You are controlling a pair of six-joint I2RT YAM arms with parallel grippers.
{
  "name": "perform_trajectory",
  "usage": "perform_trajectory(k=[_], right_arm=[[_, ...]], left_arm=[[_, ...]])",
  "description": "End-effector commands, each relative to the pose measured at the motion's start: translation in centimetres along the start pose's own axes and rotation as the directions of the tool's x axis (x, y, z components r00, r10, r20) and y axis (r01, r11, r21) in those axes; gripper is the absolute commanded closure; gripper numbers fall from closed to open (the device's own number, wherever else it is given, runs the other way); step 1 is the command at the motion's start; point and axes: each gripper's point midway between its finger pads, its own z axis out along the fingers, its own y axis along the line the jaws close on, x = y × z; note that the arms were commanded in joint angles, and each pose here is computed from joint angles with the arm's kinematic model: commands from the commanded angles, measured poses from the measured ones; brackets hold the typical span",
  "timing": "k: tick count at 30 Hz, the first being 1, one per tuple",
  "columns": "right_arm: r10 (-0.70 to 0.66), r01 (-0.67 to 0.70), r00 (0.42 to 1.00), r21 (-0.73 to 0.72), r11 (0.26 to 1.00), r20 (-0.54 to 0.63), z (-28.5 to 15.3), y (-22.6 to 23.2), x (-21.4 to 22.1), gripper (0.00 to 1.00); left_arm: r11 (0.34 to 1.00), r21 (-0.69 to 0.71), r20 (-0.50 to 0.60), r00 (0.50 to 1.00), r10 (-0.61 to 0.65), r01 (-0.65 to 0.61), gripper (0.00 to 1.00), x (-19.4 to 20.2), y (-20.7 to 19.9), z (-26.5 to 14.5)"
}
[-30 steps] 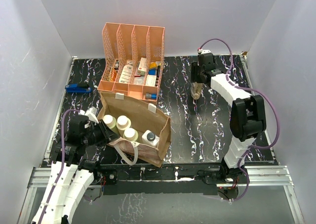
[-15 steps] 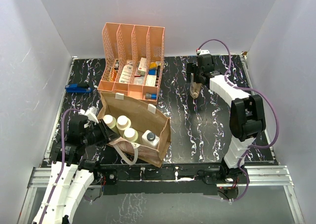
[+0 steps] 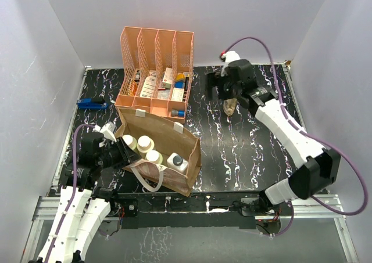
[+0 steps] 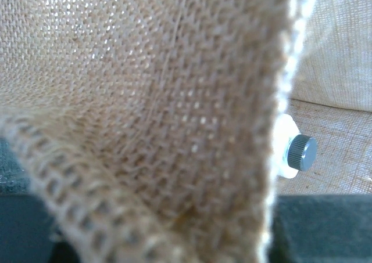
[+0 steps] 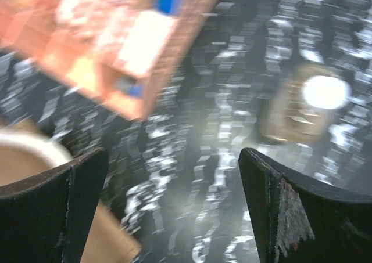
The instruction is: Take the personal care products out of the canvas bag
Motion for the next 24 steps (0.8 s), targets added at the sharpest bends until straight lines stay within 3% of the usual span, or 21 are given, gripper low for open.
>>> perform_trajectory(k=[1,4,7,9,12,14,19,24], right_arm=[[-0.087,0.088,0.996,-0.452,0.888,0.022,-6.3,11.7,-0.1,0.01],[-0.110,0.087,0.994,-0.615,0.784,0.001,-9.1,15.6,0.4,0.01],[-0.188,0.126,0.982,-0.677,0.725,-0.019,-10.5,18.7,1.9,0.01],[-0.238,0.149,0.971,-0.686,0.712,-0.036,-10.3,19.9,3.5,0.02],[-0.287,0.188,0.956,-0.623,0.760,-0.062,-8.8,19.7,5.2,0.08],[-0.311,0.206,0.947,-0.603,0.771,-0.075,-8.2,19.6,5.6,0.20],[-0.331,0.232,0.941,-0.590,0.774,-0.065,-7.1,20.0,5.6,0.64],[-0.282,0.251,0.959,-0.549,0.797,0.029,-6.7,20.7,1.8,0.92]], left_arm=[[1.000,-0.003,0.023,1.000,0.011,-0.011,0.77,-1.1,-0.4,-0.2],[1.000,0.000,0.037,0.999,0.000,0.000,0.84,-1.4,-0.6,-0.1],[1.000,-0.004,0.042,0.999,-0.016,0.017,0.88,-1.5,-0.6,-0.1],[1.000,-0.002,0.046,0.999,-0.017,0.017,0.88,-1.6,-0.7,-0.2],[1.000,0.001,0.051,0.999,-0.016,0.016,0.89,-1.8,-1.0,-0.5],[1.000,-0.003,0.052,0.998,-0.019,0.019,0.89,-2.0,-1.0,-0.5],[0.999,0.030,0.059,0.998,-0.033,0.032,0.90,-2.3,-1.8,-0.6],[0.999,0.040,0.067,0.997,-0.036,0.033,0.93,-2.8,-2.2,-0.4]])
